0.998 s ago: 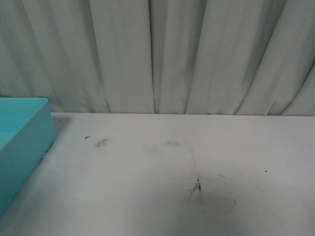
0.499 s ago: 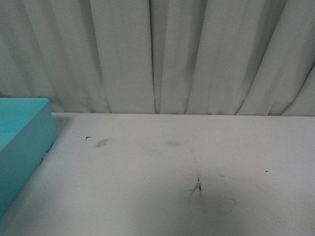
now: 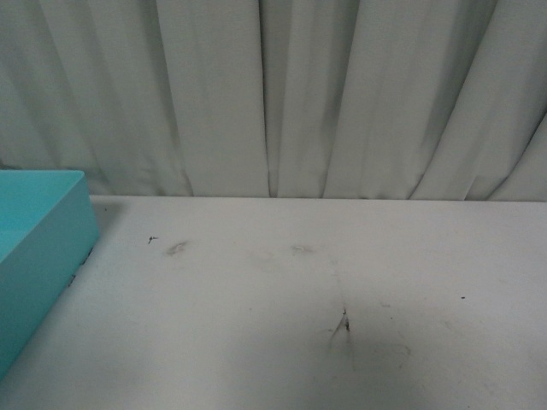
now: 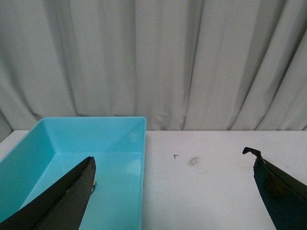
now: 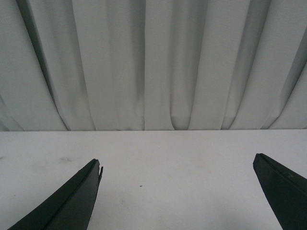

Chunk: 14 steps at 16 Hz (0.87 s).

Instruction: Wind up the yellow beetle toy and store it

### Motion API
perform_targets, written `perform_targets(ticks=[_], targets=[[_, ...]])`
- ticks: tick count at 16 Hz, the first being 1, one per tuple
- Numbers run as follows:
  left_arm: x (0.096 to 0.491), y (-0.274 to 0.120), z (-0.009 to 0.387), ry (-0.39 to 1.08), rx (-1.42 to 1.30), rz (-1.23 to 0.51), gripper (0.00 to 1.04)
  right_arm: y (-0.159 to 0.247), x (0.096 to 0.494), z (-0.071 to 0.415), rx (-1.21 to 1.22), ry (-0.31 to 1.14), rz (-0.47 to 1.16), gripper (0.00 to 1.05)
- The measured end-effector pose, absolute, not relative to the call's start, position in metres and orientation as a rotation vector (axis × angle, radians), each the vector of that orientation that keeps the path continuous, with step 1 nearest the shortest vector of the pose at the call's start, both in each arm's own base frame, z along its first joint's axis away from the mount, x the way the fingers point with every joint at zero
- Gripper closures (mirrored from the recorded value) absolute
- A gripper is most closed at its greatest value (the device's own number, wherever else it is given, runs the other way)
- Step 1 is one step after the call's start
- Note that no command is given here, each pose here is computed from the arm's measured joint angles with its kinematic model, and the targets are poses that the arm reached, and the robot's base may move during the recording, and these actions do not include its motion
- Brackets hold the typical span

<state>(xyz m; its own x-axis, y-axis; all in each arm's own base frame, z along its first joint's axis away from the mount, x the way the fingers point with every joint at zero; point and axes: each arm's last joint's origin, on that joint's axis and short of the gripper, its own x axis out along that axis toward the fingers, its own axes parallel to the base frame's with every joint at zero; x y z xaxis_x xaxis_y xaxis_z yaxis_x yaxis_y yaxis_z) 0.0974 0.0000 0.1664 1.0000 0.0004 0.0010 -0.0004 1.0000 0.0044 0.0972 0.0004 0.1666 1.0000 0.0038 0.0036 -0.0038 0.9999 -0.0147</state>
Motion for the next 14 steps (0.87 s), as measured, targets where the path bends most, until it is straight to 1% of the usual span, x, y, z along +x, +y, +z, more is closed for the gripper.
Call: perform_targets(ticks=[1,14], targets=[[0.0974,0.0000,0.1663,-0.001,0.004,0.000,0.07,0.0004,0.0972,0.1665,-0.014,-0.003,0.004,0.06],[0.0974,0.0000,0.1664,-0.001,0.004,0.000,0.07,0.0004,0.0972,0.1666,-0.015,-0.004,0.004,0.06]])
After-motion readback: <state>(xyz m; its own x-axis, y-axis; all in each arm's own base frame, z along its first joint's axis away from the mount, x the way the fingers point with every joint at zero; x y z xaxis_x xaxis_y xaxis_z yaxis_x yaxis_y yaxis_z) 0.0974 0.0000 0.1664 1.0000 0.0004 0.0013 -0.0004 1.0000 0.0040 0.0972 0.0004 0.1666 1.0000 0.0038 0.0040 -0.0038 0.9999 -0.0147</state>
